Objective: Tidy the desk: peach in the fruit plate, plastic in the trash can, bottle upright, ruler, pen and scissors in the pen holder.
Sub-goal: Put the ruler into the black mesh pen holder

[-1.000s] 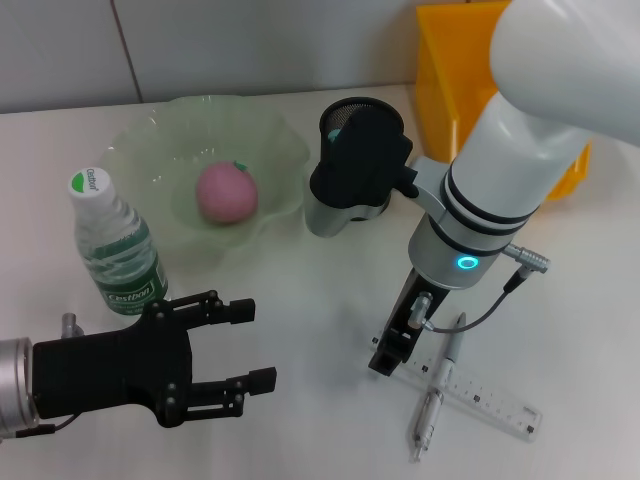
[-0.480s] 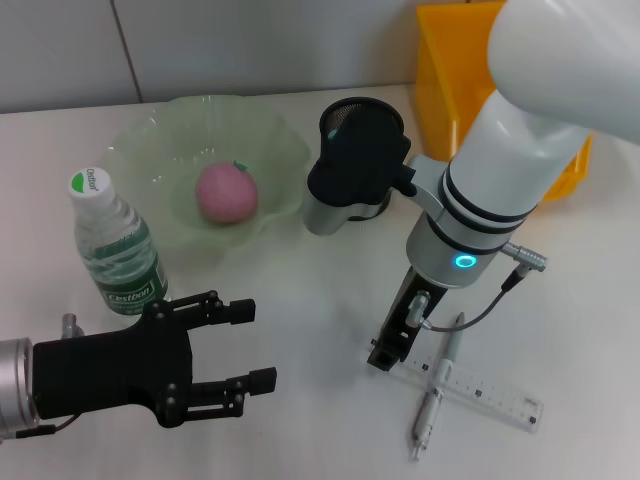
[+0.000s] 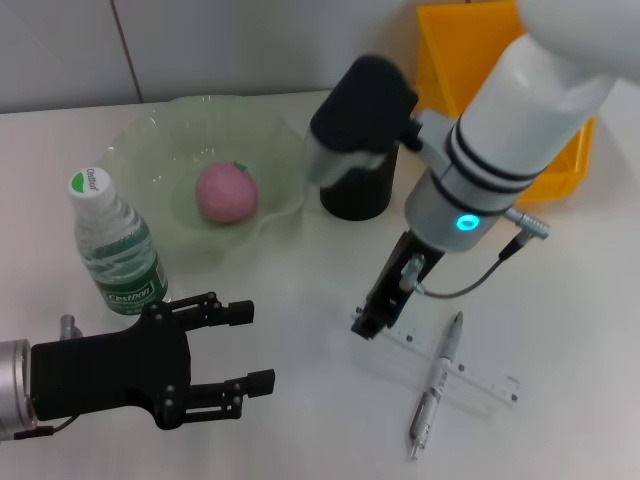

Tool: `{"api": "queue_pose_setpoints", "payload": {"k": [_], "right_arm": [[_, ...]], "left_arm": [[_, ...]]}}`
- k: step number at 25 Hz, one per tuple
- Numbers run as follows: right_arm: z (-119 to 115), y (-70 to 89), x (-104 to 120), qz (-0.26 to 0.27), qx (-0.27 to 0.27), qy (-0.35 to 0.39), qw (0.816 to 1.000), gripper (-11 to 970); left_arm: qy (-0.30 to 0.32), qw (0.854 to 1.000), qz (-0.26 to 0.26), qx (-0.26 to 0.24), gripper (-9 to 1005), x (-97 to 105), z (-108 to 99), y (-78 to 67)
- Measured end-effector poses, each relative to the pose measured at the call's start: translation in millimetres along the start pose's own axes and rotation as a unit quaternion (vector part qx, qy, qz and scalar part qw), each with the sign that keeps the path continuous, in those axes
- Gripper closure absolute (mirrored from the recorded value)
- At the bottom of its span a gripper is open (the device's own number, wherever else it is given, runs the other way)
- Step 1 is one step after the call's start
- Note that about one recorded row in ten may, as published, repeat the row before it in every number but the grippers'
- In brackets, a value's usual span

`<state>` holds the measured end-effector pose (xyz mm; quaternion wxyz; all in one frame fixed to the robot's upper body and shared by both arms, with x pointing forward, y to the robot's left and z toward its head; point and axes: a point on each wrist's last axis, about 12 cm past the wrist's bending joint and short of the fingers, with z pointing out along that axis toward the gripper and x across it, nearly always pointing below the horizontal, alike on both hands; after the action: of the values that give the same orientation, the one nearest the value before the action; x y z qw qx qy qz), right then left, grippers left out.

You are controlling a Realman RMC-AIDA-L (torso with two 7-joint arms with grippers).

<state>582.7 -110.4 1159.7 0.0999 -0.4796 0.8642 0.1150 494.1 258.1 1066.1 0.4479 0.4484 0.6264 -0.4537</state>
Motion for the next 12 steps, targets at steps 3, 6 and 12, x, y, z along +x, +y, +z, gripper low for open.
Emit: {"api": "queue_pose_setpoints", "payload": {"k": [3,6,12], "right_arm": [[-10.8,-5.3,-1.0,0.007,-0.001,-0.020,1.000,577],[-33.5,-19.1,-0.9,0.023,0.000,-0.070,0.997,577],[-65.1,-33.0,-2.1,0.030,0.015,-0.143,0.989,577]], "left_arm": [[0.000,1.000,0.000,0.000,204,0.2,-0.4,-0.3],[-0.001,1.000,0.000,0.001,204,0.5,0.6,-1.0],[-0.002,1.000,-0.002,0.000,204,1.3,0.5,-1.6]]}}
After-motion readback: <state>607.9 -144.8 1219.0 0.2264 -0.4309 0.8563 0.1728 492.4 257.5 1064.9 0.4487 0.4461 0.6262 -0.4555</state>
